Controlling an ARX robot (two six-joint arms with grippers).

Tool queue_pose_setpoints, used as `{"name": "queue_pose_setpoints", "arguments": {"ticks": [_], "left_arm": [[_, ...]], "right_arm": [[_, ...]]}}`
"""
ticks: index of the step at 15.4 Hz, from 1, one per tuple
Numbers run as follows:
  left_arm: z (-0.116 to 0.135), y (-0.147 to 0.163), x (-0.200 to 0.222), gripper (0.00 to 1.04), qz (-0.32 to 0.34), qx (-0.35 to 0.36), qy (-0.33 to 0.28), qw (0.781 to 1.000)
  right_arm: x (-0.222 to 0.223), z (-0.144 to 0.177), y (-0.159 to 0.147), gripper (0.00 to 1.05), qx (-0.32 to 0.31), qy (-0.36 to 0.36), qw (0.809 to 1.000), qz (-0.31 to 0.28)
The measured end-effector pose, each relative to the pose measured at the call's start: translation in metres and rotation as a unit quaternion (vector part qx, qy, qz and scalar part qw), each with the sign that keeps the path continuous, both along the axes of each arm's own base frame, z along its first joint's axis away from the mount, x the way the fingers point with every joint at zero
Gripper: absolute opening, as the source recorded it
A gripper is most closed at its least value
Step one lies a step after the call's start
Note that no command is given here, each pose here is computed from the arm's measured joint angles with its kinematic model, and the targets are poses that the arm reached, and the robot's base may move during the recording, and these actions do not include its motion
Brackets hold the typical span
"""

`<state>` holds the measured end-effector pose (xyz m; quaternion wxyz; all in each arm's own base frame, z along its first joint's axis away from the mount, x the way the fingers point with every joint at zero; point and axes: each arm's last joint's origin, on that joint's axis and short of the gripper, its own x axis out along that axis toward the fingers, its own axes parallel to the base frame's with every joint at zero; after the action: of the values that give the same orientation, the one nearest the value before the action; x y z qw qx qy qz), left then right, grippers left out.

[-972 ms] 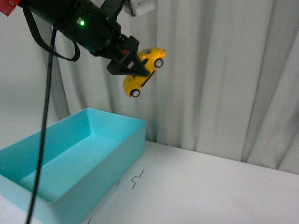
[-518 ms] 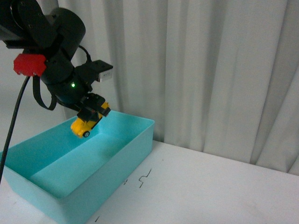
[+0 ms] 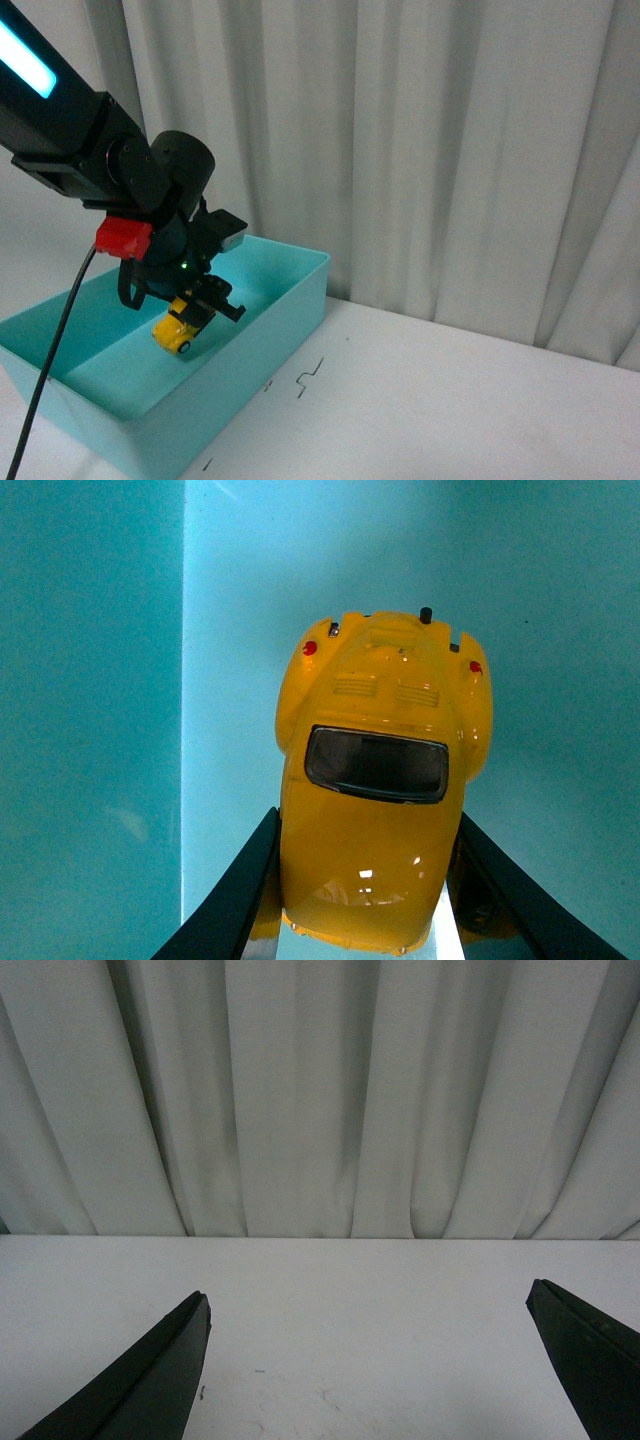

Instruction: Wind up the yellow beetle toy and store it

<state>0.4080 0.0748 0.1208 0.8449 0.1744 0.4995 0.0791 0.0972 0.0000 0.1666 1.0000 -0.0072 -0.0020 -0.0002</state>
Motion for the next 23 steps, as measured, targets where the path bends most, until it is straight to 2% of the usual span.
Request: {"name": "queue_pose_setpoints", "arguments": {"ticks": [3, 6, 7, 8, 9, 10, 11, 13, 16, 20, 22, 23], "left_arm": [[-0.009, 0.001, 0.003, 0.40, -0.012, -0.004, 0.006, 1.000], [-0.010, -0.001, 0.002, 0.71, -0.024, -0.027, 0.015, 0.999], [0.021, 0.005, -0.003, 0.97, -0.012, -0.100, -0.039, 0.994], [0.121, 0.010, -0.044, 0.98, -0.038, -0.115, -0.200, 0.972], [0.158, -0.007, -0.090, 0.98, -0.067, -0.126, -0.253, 0.957], [0.181, -0.023, -0.120, 0.84, -0.090, -0.133, -0.409, 0.898], [0.188, -0.038, -0.154, 0.71, -0.099, -0.144, -0.486, 0.856], [0.186, -0.043, -0.168, 0.64, -0.105, -0.148, -0.513, 0.839], [0.179, -0.047, -0.180, 0.55, -0.105, -0.151, -0.531, 0.827], [0.159, -0.050, -0.190, 0.42, -0.094, -0.158, -0.525, 0.831], [0.120, -0.055, -0.199, 0.24, -0.078, -0.171, -0.483, 0.855], [0.108, -0.057, -0.206, 0.15, -0.076, -0.176, -0.475, 0.859]], "right_arm": [[0.000, 0.000, 0.000, 0.98, 0.000, 0.000, 1.000, 0.000], [0.000, 0.000, 0.000, 0.98, 0.000, 0.000, 1.000, 0.000], [0.000, 0.000, 0.000, 0.98, 0.000, 0.000, 1.000, 0.000], [0.000, 0.000, 0.000, 0.98, 0.000, 0.000, 1.000, 0.000], [0.000, 0.000, 0.000, 0.98, 0.000, 0.000, 1.000, 0.000], [0.000, 0.000, 0.000, 0.98, 0.000, 0.000, 1.000, 0.000], [0.000, 0.000, 0.000, 0.98, 0.000, 0.000, 1.000, 0.000], [0.000, 0.000, 0.000, 0.98, 0.000, 0.000, 1.000, 0.000], [0.000, 0.000, 0.000, 0.98, 0.000, 0.000, 1.000, 0.000], [0.000, 0.000, 0.000, 0.98, 0.000, 0.000, 1.000, 0.000], [0.000, 0.000, 0.000, 0.98, 0.000, 0.000, 1.000, 0.000], [0.000, 0.000, 0.000, 0.98, 0.000, 0.000, 1.000, 0.000]]}}
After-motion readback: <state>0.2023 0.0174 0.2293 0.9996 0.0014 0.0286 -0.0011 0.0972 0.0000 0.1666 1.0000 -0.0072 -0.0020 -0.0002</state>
